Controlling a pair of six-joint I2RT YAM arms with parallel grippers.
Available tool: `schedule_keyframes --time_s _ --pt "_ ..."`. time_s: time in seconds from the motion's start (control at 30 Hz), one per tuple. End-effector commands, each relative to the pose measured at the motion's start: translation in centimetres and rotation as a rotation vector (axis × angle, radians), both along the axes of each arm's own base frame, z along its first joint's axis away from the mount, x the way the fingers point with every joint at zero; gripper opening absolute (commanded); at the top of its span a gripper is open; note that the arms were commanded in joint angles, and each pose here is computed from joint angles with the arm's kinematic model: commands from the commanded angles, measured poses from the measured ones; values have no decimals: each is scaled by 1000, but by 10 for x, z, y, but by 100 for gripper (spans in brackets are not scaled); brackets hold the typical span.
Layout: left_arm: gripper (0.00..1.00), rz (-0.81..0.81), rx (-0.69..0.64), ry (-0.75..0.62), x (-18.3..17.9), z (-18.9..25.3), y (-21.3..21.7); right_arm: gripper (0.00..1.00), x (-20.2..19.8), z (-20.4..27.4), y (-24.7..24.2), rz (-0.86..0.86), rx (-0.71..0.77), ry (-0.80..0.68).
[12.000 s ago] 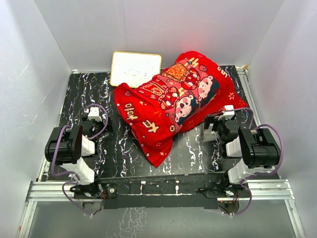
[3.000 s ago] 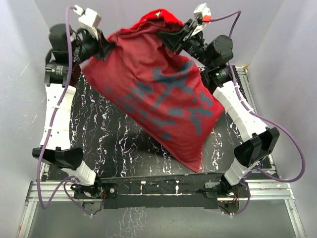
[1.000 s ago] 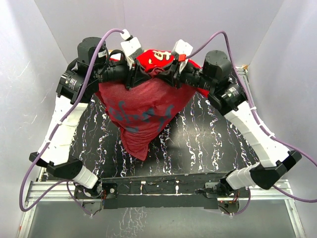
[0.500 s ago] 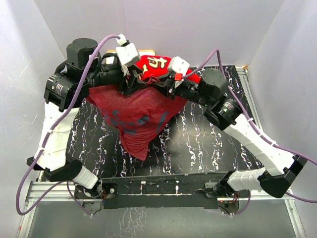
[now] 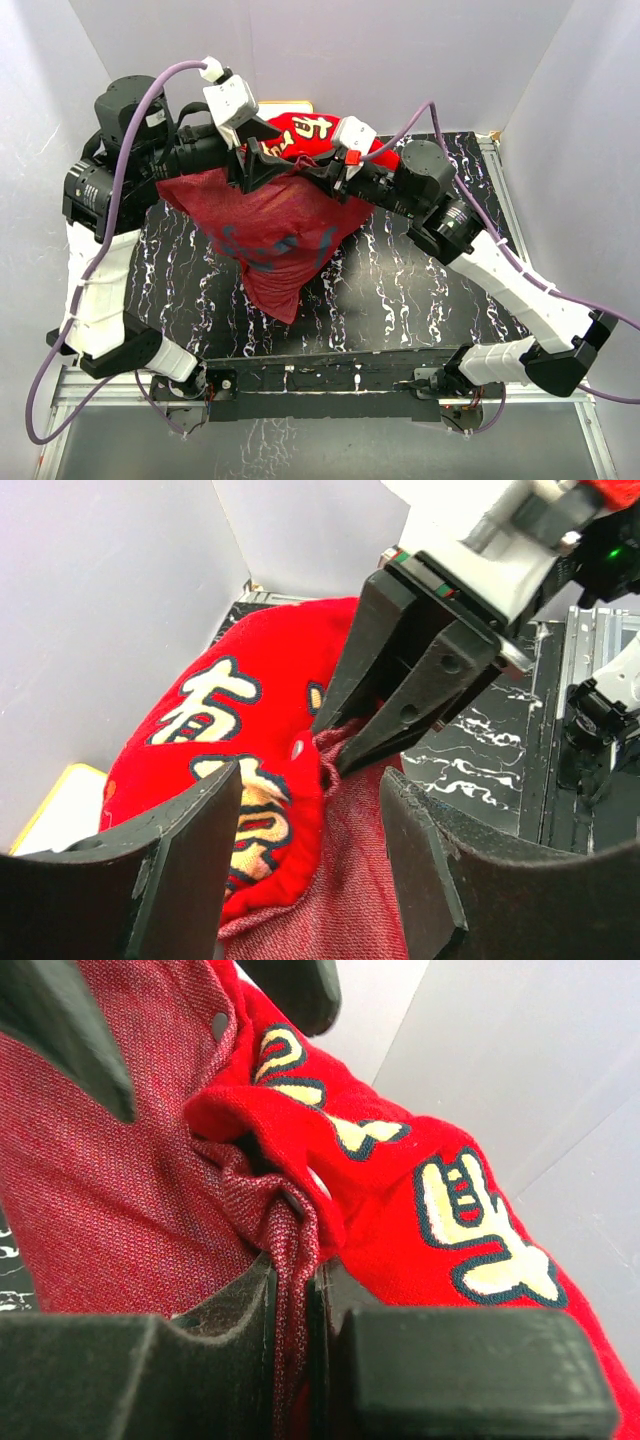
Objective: Remove the pillowcase from the pillow
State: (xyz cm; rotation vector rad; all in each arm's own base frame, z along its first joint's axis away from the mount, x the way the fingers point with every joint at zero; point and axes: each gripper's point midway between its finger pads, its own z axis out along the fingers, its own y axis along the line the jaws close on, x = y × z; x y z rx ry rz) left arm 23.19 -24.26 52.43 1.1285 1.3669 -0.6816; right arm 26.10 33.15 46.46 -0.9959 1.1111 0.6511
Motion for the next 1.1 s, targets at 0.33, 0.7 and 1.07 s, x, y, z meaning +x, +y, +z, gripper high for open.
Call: schedule_keyframes --time_s 0.33,0.7,1.07 --pt "47 213 79 -111 41 -14 22 8 -1 -28 13 3 -89 79" --pt "41 410 185 -215 81 -24 48 8 -6 -28 15 9 -97 73" --pt "22 280 215 -75 70 -46 27 8 -10 -29 17 22 -102 65"
